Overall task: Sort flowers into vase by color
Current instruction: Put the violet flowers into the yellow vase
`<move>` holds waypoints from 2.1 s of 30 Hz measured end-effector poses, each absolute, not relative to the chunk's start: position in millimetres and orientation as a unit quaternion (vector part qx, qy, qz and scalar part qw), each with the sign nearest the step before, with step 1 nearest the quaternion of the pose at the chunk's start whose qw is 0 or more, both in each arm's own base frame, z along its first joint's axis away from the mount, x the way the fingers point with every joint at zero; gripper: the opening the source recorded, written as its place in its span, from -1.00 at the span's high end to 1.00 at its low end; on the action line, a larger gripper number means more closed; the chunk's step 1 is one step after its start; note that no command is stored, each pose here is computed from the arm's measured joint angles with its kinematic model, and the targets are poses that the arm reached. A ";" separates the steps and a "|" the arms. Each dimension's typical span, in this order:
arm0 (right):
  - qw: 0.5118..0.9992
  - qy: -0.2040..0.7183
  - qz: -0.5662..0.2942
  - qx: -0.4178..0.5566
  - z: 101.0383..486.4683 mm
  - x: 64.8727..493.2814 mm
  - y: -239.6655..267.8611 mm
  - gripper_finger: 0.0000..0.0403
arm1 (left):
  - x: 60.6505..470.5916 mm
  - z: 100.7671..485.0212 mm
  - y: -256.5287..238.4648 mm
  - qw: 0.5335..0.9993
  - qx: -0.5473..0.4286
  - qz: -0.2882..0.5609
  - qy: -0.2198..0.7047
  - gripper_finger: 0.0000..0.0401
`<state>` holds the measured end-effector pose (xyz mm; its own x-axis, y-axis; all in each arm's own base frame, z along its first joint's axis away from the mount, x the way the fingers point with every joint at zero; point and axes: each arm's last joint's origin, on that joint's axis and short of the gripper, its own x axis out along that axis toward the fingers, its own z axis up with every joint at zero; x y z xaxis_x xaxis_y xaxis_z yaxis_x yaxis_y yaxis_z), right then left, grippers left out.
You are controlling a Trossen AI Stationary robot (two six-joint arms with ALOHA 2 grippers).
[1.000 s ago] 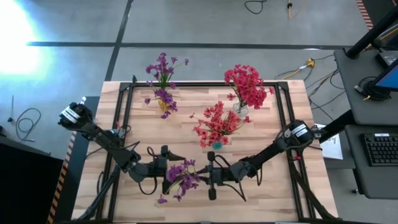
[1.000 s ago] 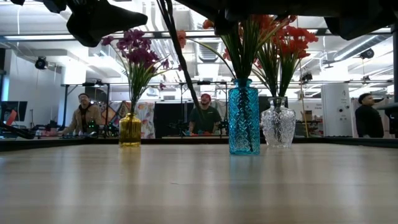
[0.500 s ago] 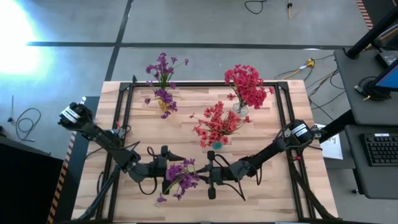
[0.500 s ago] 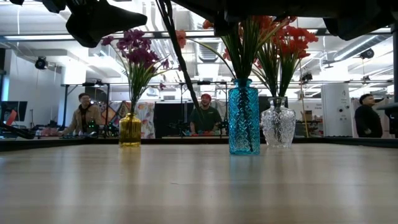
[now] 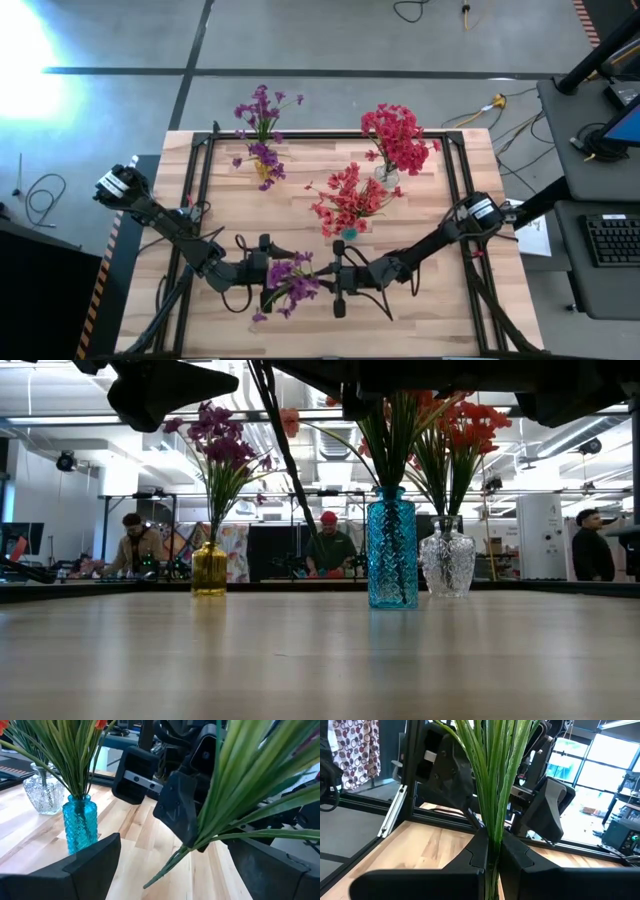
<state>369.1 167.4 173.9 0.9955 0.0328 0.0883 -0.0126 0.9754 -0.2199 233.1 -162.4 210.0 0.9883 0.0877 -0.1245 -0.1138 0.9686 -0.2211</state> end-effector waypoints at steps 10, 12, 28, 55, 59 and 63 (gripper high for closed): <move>0.993 -0.065 0.007 -0.101 181.8 371.7 166.8 0.91 | 233.7 214.9 -164.0 0.990 -0.131 0.029 0.039 -0.77; 0.993 -0.068 0.007 -0.100 184.9 373.7 167.7 0.91 | 233.7 215.1 -164.1 0.991 -0.128 0.028 0.039 -0.77; 0.992 -0.020 0.019 -0.123 200.4 396.5 174.8 0.91 | 235.7 228.9 -161.8 0.996 -0.073 0.048 -0.015 -0.76; 0.997 -0.019 -0.016 -0.076 202.1 398.3 172.2 0.41 | 235.8 227.6 -162.1 0.997 -0.059 0.053 -0.006 0.76; 0.997 -0.019 -0.035 -0.067 202.9 398.4 171.6 0.24 | 235.7 226.6 -162.0 0.997 -0.056 0.054 -0.002 0.95; 0.997 -0.017 -0.033 -0.068 202.5 397.7 173.3 0.11 | 235.7 225.0 -161.9 0.997 -0.050 0.055 0.004 0.97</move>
<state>397.7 173.3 202.5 0.9973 -0.0633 0.0380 0.0678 0.9887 -0.1336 235.7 -161.9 225.0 0.9939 0.1093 -0.0136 -0.1102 0.9890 -0.0991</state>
